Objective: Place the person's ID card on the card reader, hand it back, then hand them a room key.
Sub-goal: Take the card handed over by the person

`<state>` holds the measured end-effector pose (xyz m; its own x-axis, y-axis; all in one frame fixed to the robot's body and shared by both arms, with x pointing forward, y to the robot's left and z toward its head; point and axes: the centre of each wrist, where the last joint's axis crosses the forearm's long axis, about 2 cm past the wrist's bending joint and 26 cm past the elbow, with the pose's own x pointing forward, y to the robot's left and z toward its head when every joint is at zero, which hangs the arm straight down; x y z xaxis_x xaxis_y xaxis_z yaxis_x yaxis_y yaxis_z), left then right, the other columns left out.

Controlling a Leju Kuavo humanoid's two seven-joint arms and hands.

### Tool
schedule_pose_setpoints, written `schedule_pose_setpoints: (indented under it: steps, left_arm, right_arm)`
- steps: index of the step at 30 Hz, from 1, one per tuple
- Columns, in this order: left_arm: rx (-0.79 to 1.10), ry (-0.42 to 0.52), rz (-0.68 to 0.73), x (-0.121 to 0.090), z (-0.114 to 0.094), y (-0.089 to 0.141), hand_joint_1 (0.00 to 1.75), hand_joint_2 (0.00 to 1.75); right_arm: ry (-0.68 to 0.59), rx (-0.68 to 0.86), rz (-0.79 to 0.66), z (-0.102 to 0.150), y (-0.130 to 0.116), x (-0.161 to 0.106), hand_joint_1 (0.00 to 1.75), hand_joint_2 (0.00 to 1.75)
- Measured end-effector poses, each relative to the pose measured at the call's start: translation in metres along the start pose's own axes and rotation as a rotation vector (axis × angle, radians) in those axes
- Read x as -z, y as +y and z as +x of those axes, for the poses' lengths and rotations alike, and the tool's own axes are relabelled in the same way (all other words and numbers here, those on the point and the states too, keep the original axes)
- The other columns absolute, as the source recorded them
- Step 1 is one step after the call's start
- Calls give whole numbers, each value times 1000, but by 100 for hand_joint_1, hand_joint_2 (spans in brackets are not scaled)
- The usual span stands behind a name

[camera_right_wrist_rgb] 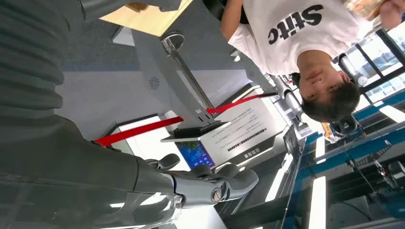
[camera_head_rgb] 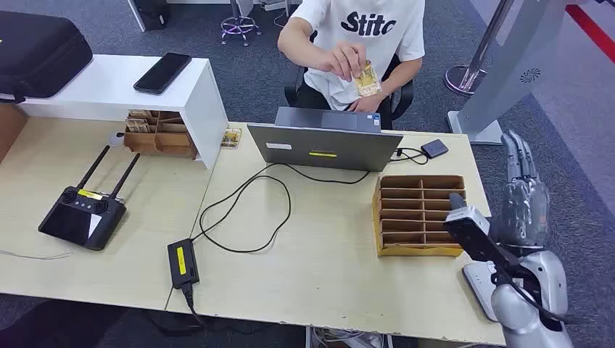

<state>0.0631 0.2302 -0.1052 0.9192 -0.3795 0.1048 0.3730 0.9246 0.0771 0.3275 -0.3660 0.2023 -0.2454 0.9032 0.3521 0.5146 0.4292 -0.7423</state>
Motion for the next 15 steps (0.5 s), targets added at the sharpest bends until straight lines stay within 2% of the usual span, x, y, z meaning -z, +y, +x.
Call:
schedule_pose_setpoints:
  steps: [9, 15]
  left_arm:
    - [42, -5, 2, 0, 1, 3, 0, 175]
    - [61, -1, 1, 0, 2, 5, 0, 175]
  right_arm:
    - [37, -48, 29, -10, 6, 59, 0, 175]
    - [68, -73, 51, -13, 9, 83, 0, 175]
